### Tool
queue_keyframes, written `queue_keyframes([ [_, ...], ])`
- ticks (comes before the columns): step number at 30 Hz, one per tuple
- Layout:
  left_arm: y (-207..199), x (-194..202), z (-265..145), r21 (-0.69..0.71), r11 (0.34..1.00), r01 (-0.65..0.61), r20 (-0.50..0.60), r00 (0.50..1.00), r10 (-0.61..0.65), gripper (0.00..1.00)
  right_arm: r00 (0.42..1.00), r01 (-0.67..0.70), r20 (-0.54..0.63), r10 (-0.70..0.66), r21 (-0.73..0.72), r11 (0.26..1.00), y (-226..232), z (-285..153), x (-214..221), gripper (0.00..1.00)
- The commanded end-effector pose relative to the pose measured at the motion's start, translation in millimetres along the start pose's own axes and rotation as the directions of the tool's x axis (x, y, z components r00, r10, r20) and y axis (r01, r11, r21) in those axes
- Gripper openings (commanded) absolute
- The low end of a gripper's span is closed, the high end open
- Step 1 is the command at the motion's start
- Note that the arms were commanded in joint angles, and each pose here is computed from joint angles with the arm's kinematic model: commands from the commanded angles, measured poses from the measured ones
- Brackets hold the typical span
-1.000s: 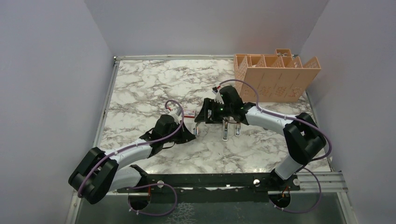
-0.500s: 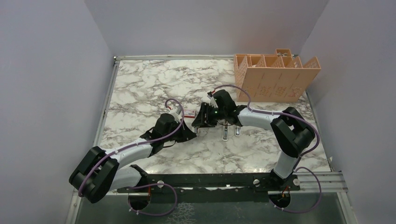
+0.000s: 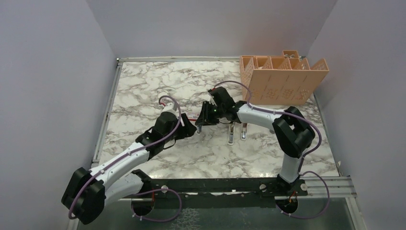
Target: Load the staples into the stapler
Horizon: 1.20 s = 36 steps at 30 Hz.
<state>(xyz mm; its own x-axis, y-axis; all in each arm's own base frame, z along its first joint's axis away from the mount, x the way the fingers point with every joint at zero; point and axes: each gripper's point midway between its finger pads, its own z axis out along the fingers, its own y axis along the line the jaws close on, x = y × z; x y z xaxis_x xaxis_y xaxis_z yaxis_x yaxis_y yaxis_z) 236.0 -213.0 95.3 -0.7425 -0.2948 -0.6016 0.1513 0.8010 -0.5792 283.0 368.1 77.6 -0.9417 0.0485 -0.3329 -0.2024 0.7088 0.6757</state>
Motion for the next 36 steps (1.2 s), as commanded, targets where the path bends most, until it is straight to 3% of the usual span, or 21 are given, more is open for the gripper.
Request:
queue_keyframes([
  [1,37,-50,-36,-0.289,0.957,-0.020,0.176,0.982,0.074,0.70,0.995,0.098,-0.011,-0.097,0.176,0.980,-14,12,-3,0.28],
  [8,41,-117,-95,-0.459,0.888,0.008,0.373,0.909,0.185,0.81,0.977,0.214,-0.075,-0.200,0.325,0.921,-7,36,14,0.29],
  [15,33,-161,-142,-0.535,0.844,0.041,0.475,0.841,0.260,0.90,0.965,0.263,-0.123,-0.233,0.404,0.876,-10,52,29,0.32],
  [25,45,-159,-151,-0.561,0.825,0.070,0.503,0.820,0.272,0.92,0.954,0.300,-0.163,-0.253,0.457,0.837,-11,60,39,0.43],
  [36,43,-157,-148,-0.543,0.838,0.061,0.501,0.824,0.265,0.94,0.961,0.275,-0.089,-0.261,0.376,0.885,27,37,24,0.57],
])
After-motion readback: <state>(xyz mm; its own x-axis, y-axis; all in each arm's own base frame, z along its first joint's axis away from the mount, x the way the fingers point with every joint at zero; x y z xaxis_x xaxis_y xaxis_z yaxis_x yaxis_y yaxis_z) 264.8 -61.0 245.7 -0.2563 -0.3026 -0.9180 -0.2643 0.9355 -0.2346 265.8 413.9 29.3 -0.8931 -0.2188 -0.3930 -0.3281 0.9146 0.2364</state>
